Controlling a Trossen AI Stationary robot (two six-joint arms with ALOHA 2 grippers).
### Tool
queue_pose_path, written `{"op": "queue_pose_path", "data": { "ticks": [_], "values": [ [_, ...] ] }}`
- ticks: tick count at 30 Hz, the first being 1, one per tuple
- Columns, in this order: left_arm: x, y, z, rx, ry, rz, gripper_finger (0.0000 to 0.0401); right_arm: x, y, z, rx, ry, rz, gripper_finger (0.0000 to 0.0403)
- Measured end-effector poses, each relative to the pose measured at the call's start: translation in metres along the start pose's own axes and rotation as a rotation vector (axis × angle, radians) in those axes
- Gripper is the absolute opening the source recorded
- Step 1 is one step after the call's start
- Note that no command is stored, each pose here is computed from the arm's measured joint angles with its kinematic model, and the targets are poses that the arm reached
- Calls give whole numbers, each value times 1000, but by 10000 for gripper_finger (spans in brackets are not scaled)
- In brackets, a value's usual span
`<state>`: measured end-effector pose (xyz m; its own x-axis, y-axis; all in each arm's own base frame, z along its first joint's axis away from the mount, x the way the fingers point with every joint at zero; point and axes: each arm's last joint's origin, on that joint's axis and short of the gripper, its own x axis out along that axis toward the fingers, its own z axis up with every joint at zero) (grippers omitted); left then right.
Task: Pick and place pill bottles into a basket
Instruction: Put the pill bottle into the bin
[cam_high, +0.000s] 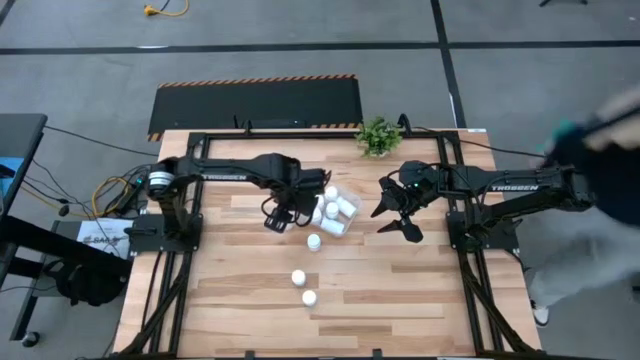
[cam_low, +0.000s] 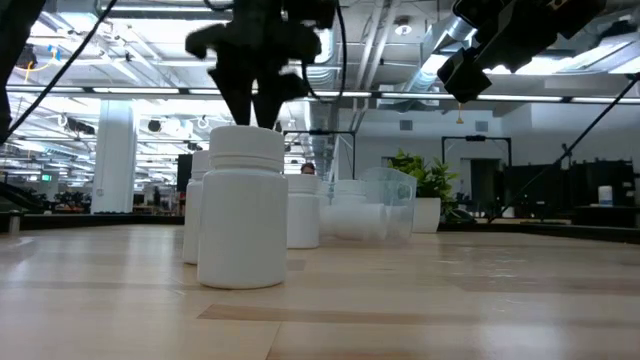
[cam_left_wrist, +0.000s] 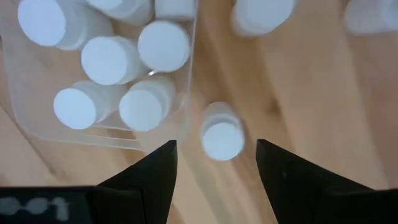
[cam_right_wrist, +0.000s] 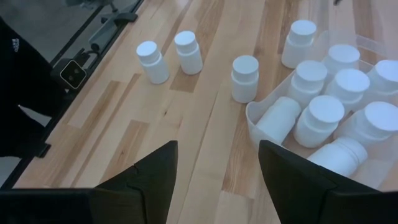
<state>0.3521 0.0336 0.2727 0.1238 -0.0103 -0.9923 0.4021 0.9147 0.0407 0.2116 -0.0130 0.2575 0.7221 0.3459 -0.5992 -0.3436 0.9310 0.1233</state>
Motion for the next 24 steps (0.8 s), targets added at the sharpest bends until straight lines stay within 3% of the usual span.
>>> {"op": "queue_pose_path", "data": {
  "ticks": [7, 12, 24],
  "values": [
    [-13, -15, 2, -71, -53, -15, 207, 0, 0, 0, 0, -1, 0, 218],
    [-13, -27, 9, -97, -81, -91, 207, 0, 0, 0, 0, 0, 0, 218],
    [-11, -38, 8, -104, -38, -119, 207, 0, 0, 0, 0, 0, -1, 218]
  ]
}}
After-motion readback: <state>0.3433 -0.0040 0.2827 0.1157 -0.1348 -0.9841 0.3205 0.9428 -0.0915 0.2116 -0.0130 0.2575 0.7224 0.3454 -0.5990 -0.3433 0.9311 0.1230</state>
